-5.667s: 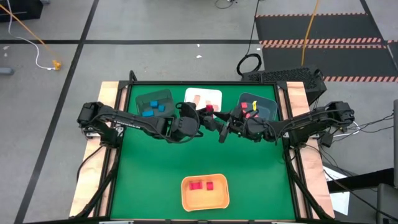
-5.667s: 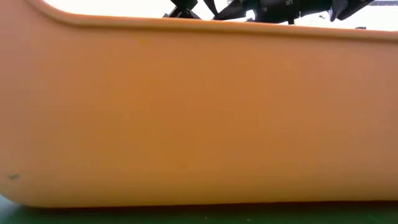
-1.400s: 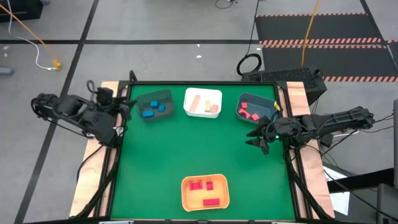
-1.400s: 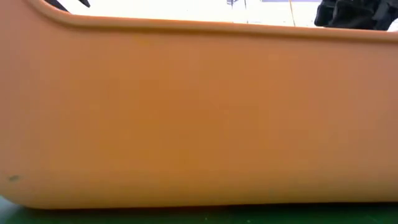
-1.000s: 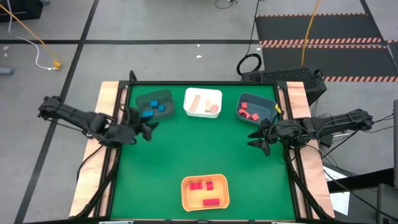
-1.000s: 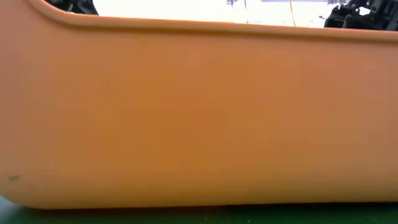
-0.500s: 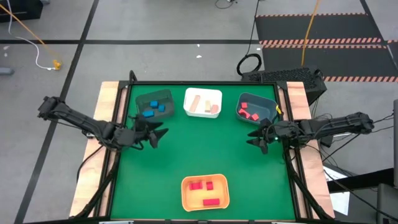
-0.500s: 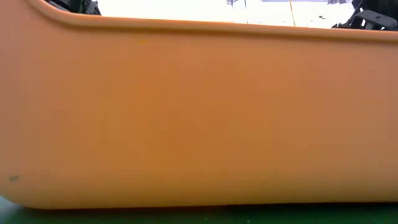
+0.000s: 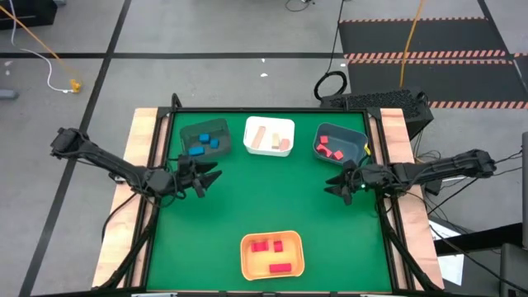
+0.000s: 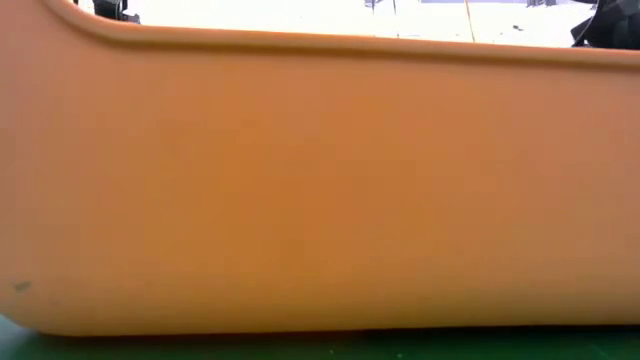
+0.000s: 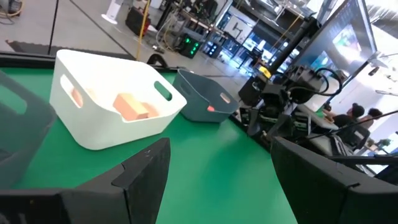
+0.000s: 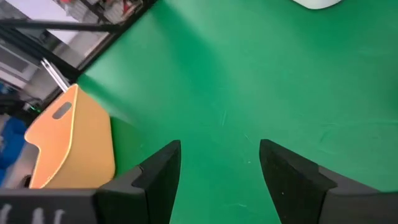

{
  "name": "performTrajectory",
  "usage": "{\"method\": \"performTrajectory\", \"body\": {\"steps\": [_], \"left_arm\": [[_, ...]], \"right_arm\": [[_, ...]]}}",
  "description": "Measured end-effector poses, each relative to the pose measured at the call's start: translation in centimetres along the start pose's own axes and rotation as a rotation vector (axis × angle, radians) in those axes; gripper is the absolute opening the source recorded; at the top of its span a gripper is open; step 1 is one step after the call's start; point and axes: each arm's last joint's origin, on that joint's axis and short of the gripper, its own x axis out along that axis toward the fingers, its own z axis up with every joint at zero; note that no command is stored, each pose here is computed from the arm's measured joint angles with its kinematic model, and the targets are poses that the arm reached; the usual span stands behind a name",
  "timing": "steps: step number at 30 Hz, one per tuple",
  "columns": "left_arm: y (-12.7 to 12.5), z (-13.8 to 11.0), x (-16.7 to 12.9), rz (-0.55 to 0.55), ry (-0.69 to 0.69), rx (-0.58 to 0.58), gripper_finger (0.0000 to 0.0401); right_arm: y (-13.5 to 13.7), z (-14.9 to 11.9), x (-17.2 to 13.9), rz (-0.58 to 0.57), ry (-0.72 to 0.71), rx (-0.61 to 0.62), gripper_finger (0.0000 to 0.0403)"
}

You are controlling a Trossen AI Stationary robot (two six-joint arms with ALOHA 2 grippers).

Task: Sort & place blocks by color
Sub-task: Return to Home Position

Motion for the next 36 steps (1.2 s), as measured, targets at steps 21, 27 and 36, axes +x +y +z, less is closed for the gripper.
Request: {"method": "performTrajectory", "body": {"steps": [21, 27, 36], "left_arm": [[2.9, -2.4, -1.0, 0.005, 0.067, -0.043, 0.028], [3.1, -2.6, -1.1, 0.013, 0.079, -0.052, 0.028], [3.2, -2.8, -1.1, 0.022, 0.091, -0.019, 0.028]], "right_arm": [[-0.2, -0.2, 0.4, 0.083, -0.085, 0.07, 0.0208], [-0.2, -0.2, 0.4, 0.082, -0.085, 0.075, 0.0208], [-0.2, -0.2, 0.4, 0.082, -0.084, 0.075, 0.0208]]}}
